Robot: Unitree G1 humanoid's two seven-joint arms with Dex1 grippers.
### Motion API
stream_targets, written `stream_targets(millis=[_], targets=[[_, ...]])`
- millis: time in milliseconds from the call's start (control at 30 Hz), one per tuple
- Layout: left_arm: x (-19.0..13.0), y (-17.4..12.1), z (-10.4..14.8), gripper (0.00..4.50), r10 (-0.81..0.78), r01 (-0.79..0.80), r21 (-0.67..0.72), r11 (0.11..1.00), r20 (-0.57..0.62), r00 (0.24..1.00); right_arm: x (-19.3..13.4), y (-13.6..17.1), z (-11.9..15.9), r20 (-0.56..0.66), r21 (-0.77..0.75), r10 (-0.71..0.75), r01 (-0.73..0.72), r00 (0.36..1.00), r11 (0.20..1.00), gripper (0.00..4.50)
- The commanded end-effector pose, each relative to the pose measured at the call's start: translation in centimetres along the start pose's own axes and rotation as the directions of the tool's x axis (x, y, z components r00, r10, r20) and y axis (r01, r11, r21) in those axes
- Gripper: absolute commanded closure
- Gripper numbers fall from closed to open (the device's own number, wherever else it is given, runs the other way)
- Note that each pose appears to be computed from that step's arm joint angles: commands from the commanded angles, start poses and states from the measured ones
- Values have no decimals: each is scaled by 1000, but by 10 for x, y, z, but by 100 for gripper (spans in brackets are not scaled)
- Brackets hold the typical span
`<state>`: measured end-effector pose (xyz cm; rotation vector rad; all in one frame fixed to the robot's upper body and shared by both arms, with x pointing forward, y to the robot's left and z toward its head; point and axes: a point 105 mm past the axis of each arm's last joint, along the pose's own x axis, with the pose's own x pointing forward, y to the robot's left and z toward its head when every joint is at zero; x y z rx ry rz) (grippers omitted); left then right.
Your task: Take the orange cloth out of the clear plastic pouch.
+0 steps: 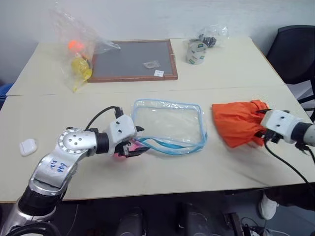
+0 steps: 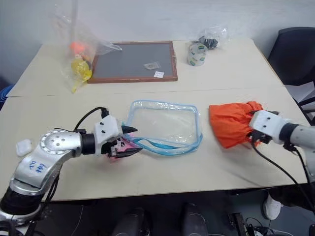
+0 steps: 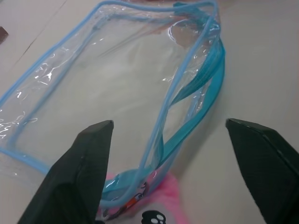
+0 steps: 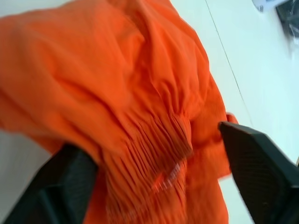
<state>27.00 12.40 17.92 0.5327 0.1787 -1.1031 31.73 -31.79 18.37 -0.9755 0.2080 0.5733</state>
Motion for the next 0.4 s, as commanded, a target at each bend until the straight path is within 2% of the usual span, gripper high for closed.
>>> stream_targets(millis=[33, 167, 267, 400], targets=[[-34, -1, 14, 2, -24, 27, -59, 998, 60, 998, -35, -22, 6, 66, 206, -5, -9, 998, 978, 1], [-81, 6, 7, 2, 7, 3, -161, 987, 63, 998, -78, -28, -6, 86, 419, 86, -114, 993, 901, 1], [-117, 15, -17, 2, 71, -74, -176, 982, -27, 997, -104, -31, -24, 46, 537, 116, -123, 992, 835, 1], [-154, 27, -39, 2, 157, -175, -192, 966, -107, 982, -117, -23, -47, 3, 628, 141, -111, 990, 770, 1]])
